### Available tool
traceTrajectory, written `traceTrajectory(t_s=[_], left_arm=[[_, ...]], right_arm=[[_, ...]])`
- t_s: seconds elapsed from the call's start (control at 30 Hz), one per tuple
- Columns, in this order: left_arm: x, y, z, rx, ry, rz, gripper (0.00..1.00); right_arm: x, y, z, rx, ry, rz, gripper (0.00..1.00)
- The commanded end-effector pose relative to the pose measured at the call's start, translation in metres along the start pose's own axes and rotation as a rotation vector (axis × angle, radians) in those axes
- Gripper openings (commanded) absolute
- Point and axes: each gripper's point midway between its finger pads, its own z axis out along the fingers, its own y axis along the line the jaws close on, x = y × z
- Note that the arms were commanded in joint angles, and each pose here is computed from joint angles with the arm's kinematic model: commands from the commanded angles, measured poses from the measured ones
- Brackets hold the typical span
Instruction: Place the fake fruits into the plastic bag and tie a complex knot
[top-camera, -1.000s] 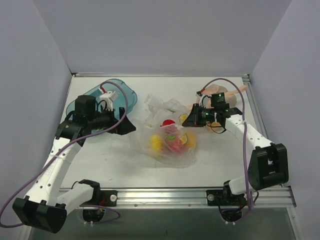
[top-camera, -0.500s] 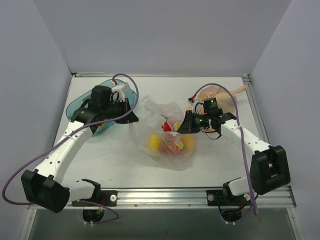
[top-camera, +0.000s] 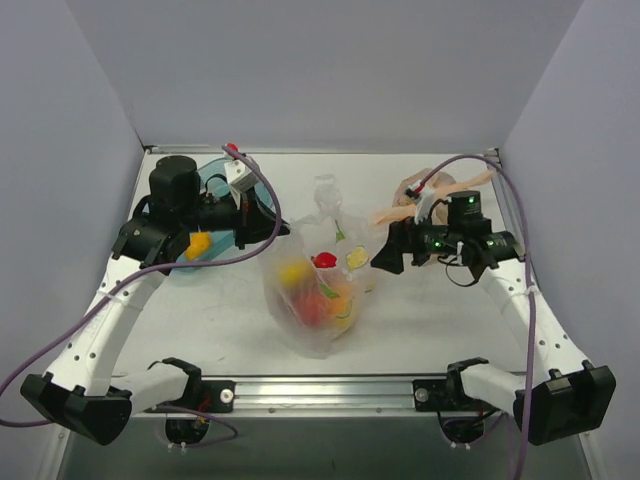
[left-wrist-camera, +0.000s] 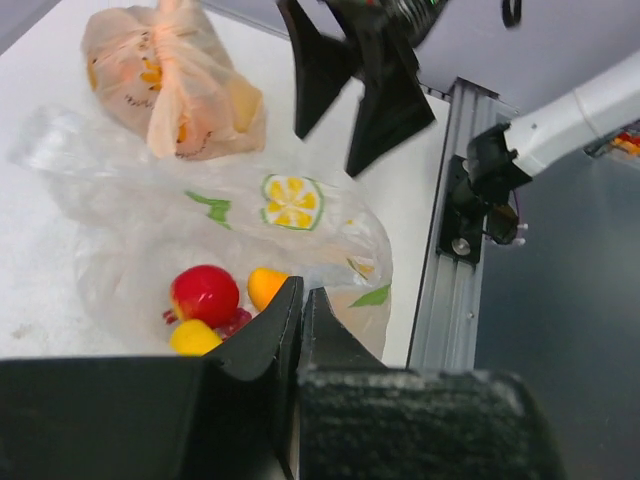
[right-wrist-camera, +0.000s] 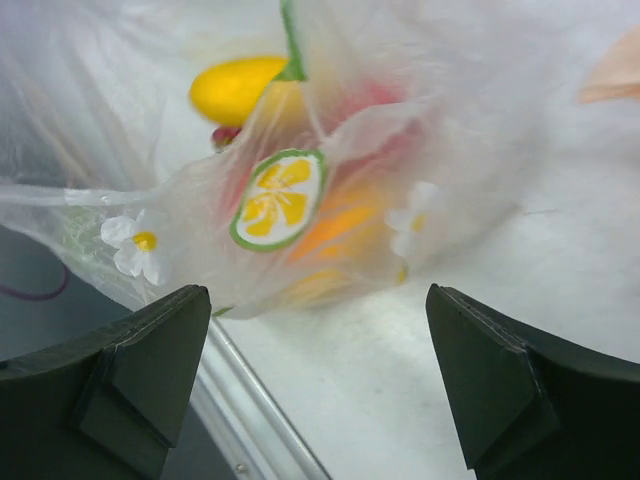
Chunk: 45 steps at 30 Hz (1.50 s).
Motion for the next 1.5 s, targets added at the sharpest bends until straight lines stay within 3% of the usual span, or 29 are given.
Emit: traceTrajectory(t_s=[0.0, 0.27, 0.47, 0.73, 0.97, 1.23, 1.27, 1.33, 1.37, 1.47], left_arm=[[0.004, -0.026, -0.007, 0.140, -0.015, 0.139, 0.00], [0.024, -0.026, -0.006, 0.182, 0.015, 0.203, 0.00], [0.030, -0.024, -0.002, 0.207, 0.026, 0.189, 0.00], [0.045, -0.030, -0.003, 0.241, 0.036, 0.163, 0.00], [0.050, -0.036, -0.005, 0.267, 0.034, 0.150, 0.00], [0.050, -0.041, -0.009, 0.271, 0.027, 0.149, 0.00], [0.050, -0.041, -0.010, 0.270, 0.026, 0.147, 0.00], [0.052, -0.042, -0.012, 0.265, 0.027, 0.142, 0.00], [0.052, -0.041, -0.012, 0.259, 0.027, 0.140, 0.00], [0.052, -0.037, -0.015, 0.222, 0.027, 0.121, 0.00]], right_arm=[[-0.030, -0.010, -0.033, 0.081, -0.071, -0.142, 0.94], [-0.107, -0.026, -0.005, 0.040, -0.155, -0.271, 1.00], [-0.143, 0.005, 0.042, -0.083, -0.131, -0.374, 1.00], [-0.125, 0.051, 0.108, -0.170, -0.025, -0.515, 1.00], [-0.118, 0.062, 0.170, -0.137, 0.043, -0.583, 1.00], [-0.095, 0.076, 0.213, -0.171, 0.111, -0.638, 1.00], [-0.092, 0.072, 0.217, -0.164, 0.122, -0.638, 0.97], [-0.092, 0.067, 0.219, -0.152, 0.126, -0.624, 0.81], [-0.096, 0.066, 0.216, -0.152, 0.119, -0.610, 0.51], [-0.123, 0.066, 0.194, -0.132, 0.068, -0.489, 0.00]])
